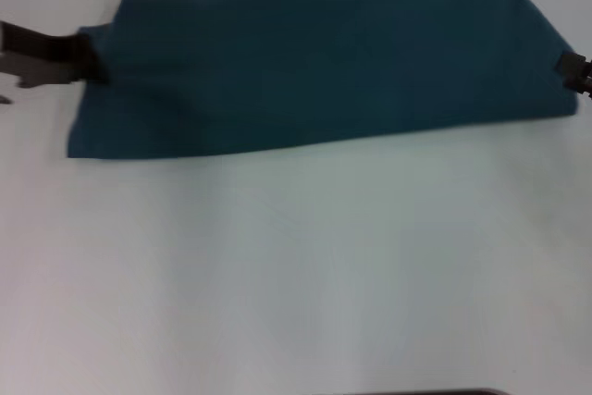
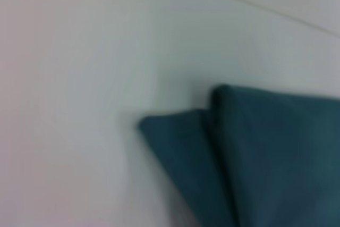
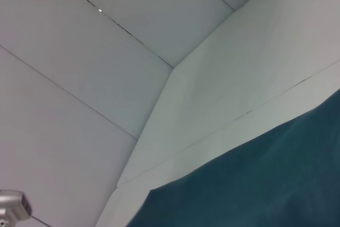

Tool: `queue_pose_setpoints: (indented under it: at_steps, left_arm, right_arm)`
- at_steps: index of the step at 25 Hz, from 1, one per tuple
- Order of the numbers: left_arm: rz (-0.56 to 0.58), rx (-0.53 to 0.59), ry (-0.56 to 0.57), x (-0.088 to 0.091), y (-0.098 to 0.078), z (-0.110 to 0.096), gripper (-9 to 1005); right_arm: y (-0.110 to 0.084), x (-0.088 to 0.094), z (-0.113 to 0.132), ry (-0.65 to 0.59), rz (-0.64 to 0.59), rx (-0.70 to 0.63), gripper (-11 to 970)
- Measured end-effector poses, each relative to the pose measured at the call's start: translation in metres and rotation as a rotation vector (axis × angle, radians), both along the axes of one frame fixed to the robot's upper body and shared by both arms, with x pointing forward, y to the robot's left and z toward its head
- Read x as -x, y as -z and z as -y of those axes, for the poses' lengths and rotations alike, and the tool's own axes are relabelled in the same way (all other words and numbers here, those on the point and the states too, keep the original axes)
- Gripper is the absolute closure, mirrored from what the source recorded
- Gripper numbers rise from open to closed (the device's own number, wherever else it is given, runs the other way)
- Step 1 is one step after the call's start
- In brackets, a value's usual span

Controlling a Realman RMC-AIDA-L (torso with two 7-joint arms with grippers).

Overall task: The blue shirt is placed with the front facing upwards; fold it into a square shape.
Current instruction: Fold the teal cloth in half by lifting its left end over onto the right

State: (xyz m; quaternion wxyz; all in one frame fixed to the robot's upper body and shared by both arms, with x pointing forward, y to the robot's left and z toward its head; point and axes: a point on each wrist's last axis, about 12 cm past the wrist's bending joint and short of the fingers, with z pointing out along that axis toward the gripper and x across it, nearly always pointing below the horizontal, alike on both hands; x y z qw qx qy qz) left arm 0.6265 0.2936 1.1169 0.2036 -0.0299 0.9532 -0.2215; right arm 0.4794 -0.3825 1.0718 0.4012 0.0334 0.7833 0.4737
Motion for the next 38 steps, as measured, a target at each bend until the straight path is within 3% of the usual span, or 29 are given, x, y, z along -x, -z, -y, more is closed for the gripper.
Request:
queue_pose_setpoints:
  at_steps: [3,11,19,26,33,38]
  left_arm:
    - [0.006,0.005,-0.071,0.003,-0.003,-0.027,954]
    - [0.019,-0.013,-0.172,0.008,-0.013,-0.073,954]
    - [0.035,-0.047,-0.232,0.009,-0.020,-0.098,955]
    - [0.021,-0.028,-0.200,0.010,-0.027,-0.092,955]
    - [0.003,0.092,-0.082,0.006,-0.051,-0.063,955]
    - [0.007,0.107,-0.046,0.003,-0.059,-0.052,954]
  right_arm:
    - [0.000,0.000,0.000,0.001,-0.001,0.001,32]
    - [-0.001,-0.002,0.001,0.007,-0.008,-0.003,32]
    - [0.000,-0.003,0.001,0.013,-0.011,0.005,32]
    - [0.001,-0.002,0.001,0.010,-0.014,0.009,32]
    - [0.003,-0.003,0.000,0.016,-0.015,0.022,32]
    - [0.005,-0.004,-0.002,0.008,-0.028,0.035,32]
